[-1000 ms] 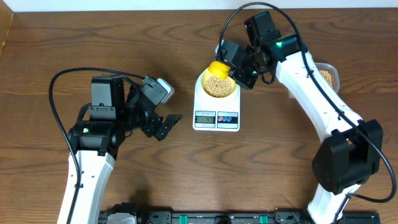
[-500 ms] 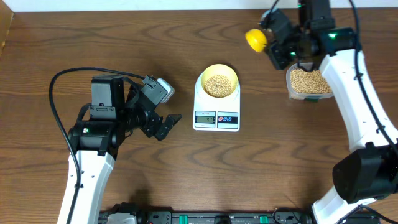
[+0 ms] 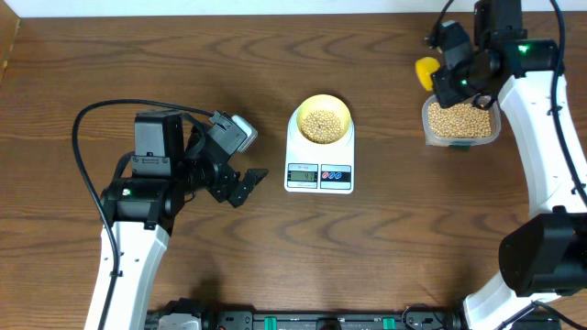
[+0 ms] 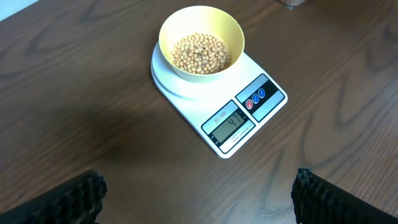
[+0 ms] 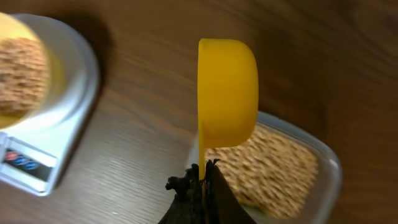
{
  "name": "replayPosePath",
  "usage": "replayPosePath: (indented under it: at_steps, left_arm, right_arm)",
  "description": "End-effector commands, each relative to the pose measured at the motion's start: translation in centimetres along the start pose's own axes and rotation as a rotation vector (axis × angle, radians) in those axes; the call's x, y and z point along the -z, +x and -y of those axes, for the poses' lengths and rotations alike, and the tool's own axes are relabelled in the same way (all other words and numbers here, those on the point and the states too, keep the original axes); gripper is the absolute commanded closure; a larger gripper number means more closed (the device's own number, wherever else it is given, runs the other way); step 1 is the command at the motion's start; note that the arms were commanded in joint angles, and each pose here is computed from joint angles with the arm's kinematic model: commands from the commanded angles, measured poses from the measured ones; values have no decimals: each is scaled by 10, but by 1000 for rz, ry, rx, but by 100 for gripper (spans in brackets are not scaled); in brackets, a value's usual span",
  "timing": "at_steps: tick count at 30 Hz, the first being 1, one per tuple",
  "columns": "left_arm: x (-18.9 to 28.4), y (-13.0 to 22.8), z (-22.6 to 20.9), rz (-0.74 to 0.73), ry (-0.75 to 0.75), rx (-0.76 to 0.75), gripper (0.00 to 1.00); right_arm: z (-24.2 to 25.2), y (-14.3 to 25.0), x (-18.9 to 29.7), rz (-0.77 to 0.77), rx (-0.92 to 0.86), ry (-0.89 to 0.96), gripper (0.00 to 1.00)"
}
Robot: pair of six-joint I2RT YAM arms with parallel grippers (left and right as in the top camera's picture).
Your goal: Scoop item into bowl and weigh 50g on scale
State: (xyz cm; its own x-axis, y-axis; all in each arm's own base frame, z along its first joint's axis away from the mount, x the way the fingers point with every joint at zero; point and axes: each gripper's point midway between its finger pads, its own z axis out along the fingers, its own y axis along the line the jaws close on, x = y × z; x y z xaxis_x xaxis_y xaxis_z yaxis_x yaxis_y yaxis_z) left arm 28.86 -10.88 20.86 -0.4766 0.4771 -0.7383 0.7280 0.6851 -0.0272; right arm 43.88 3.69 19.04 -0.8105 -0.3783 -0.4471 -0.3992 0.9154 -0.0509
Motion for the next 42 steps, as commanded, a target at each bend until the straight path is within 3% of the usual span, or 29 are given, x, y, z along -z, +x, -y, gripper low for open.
replayPosePath:
  at_steps: [1, 16, 25, 42]
  left_arm:
    - [2, -4, -2, 6, -10, -12, 2]
    - [2, -4, -2, 6, -10, -12, 2]
    - [2, -4, -2, 6, -10, -12, 2]
    - [2, -4, -2, 6, -10, -12, 2]
  right_arm:
    - [27, 4, 12, -12, -39, 120, 99]
    - [64, 40, 13, -85, -184, 150, 99]
    - [49, 55, -13, -144, -196, 65, 99]
    - [47, 56, -17, -149, -228, 45, 99]
